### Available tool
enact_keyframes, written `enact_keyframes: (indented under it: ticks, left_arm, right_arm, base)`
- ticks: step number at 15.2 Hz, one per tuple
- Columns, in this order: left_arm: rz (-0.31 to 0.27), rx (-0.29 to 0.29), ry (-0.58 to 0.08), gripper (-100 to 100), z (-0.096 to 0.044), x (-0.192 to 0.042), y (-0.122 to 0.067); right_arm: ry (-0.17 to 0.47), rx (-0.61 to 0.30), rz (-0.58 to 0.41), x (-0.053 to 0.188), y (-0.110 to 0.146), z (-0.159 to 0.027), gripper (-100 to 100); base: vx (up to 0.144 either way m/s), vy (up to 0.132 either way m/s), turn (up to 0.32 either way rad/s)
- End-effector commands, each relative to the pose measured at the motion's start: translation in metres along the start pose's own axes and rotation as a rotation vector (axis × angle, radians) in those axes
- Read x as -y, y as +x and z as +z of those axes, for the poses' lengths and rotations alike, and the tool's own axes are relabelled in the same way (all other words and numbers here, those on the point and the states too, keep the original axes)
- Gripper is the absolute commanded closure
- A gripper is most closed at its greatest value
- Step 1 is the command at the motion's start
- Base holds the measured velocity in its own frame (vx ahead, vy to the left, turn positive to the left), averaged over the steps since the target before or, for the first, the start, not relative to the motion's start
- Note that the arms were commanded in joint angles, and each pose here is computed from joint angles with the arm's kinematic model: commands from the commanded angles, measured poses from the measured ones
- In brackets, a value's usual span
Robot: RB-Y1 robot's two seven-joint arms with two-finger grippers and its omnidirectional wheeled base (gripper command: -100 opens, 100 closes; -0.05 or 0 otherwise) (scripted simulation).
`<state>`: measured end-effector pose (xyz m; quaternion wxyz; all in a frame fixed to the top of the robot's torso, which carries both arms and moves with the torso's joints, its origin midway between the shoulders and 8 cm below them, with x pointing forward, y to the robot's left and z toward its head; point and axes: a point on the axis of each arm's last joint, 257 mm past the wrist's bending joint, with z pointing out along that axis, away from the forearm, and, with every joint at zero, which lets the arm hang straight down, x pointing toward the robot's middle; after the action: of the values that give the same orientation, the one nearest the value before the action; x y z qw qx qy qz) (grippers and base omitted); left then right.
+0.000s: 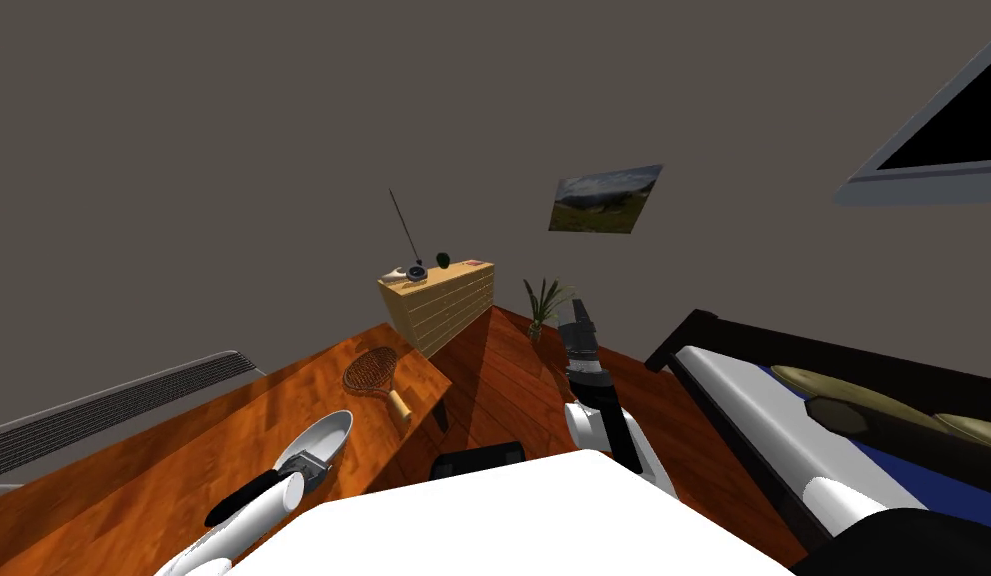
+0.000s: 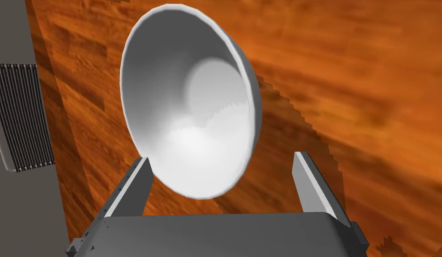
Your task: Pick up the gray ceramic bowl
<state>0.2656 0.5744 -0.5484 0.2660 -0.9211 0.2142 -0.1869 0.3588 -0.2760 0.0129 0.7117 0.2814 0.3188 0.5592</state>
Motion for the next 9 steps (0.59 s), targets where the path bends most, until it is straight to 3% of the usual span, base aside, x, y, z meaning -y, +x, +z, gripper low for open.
enact_keyframes:
  ticks: [1,3,9]
  left_arm:
    - [-0.031,0.019,-0.03,-100,0.001,-0.008,-0.007]
    - [-0.095,0.052,-0.087,-100,0.003,-0.026,-0.015]
    - [-0.183,0.095,-0.161,-100,0.003,-0.047,-0.023]
  right_arm:
    - [0.0,0.0,0.0,0.0,0.0,0.0,0]
    - [0.0,0.0,0.0,0.0,0.0,0.0,0]
    - [0.0,0.0,0.0,0.0,0.0,0.0,0]
  base:
    - [0.017,0.04,-0.1]
    - [0.022,0.051,-0.144]
    - [0.019,0.054,-0.11]
